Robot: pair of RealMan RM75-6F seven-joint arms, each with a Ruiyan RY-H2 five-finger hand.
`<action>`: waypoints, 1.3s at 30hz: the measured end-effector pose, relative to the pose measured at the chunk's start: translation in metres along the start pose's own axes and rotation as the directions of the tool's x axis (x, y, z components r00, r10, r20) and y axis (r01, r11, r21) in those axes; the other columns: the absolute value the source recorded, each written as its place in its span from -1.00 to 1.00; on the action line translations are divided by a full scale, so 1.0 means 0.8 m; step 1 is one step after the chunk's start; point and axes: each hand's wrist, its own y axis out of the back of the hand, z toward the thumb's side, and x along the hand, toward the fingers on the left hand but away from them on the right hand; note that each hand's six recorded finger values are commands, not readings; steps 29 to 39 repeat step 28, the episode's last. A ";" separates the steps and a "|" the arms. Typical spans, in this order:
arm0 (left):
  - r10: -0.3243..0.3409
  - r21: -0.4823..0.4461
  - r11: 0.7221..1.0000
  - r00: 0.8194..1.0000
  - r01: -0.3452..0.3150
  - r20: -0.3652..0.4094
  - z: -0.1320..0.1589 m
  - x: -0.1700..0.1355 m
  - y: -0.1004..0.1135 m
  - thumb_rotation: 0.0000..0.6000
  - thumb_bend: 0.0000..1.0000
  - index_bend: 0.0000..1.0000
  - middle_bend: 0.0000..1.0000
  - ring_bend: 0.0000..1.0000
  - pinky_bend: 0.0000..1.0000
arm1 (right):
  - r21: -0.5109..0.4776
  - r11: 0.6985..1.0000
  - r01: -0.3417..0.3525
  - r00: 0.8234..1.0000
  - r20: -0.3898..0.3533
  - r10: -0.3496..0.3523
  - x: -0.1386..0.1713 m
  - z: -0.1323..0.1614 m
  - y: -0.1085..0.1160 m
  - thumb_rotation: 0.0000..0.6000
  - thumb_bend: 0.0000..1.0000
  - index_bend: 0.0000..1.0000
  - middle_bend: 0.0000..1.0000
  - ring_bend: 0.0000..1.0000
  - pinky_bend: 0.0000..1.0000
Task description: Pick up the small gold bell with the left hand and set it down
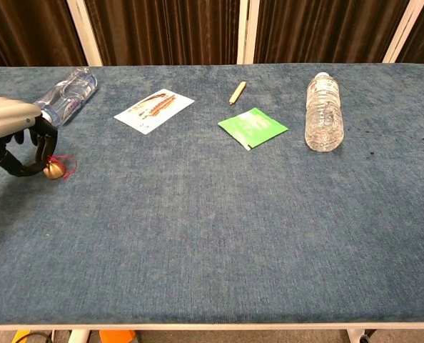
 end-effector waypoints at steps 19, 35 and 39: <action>0.160 -0.026 0.986 0.972 -0.167 -0.170 -0.069 -0.068 0.033 1.00 -0.46 -0.43 -0.47 -0.71 -0.54 | -0.007 1.000 0.021 1.000 0.004 -0.021 0.003 -0.003 0.007 1.00 -0.63 -1.00 -1.00 -1.00 -0.98; 0.396 -0.123 0.889 0.876 -0.441 -0.273 -0.149 -0.167 0.019 1.00 -0.62 -0.62 -0.67 -0.84 -0.67 | -0.015 0.999 0.039 0.999 -0.018 -0.039 0.009 0.008 0.011 1.00 -0.63 -1.00 -1.00 -1.00 -0.98; 0.396 -0.123 0.889 0.876 -0.441 -0.273 -0.149 -0.167 0.019 1.00 -0.62 -0.62 -0.67 -0.84 -0.67 | -0.015 0.999 0.039 0.999 -0.018 -0.039 0.009 0.008 0.011 1.00 -0.63 -1.00 -1.00 -1.00 -0.98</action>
